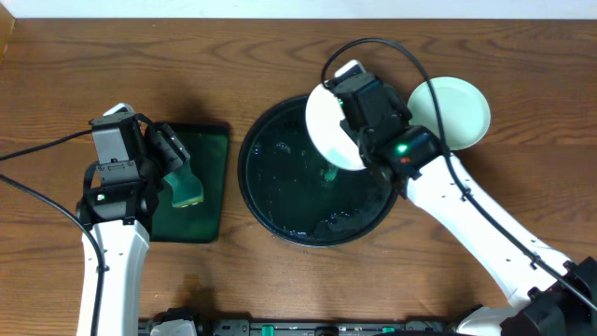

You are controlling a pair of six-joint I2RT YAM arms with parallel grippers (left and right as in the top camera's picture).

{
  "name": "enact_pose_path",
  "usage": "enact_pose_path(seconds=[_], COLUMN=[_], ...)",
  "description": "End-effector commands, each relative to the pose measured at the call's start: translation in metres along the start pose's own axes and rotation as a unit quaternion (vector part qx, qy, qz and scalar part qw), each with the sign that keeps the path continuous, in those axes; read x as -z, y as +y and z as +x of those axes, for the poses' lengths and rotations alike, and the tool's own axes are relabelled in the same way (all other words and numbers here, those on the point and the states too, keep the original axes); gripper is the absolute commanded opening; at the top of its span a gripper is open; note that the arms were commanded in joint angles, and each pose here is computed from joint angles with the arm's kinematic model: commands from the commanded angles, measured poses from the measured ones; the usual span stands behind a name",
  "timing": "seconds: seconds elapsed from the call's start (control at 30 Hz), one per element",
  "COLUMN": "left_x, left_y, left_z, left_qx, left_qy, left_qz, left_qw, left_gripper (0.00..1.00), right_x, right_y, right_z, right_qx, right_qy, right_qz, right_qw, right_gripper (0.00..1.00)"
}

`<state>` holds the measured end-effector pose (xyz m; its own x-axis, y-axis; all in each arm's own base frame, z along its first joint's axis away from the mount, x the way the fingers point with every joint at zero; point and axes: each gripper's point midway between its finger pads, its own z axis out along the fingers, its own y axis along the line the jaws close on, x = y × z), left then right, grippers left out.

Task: Clean dirty plates on tray and stack at the side
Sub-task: 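Carry the white plate right and place it on the green plate stack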

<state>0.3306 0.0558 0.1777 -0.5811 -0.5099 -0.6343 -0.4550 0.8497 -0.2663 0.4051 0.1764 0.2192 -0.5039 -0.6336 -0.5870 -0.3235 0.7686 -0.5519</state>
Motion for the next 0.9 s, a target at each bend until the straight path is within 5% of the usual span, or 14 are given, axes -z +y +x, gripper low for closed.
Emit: enact_pose_path(seconds=[0.0, 0.87], left_x=[0.004, 0.004], left_y=[-0.002, -0.002], left_z=[-0.007, -0.007], left_qx=[-0.001, -0.001], left_qy=[-0.008, -0.008], left_qz=[0.003, 0.003], left_qw=[1.000, 1.000], left_gripper=[0.80, 0.80], right_x=[0.017, 0.081], right_y=[-0.027, -0.008], right_z=[-0.008, -0.069], right_qx=[0.062, 0.169], right_qy=[0.002, -0.070], right_qz=[0.100, 0.214], right_qw=[0.993, 0.960], right_gripper=[0.01, 0.01])
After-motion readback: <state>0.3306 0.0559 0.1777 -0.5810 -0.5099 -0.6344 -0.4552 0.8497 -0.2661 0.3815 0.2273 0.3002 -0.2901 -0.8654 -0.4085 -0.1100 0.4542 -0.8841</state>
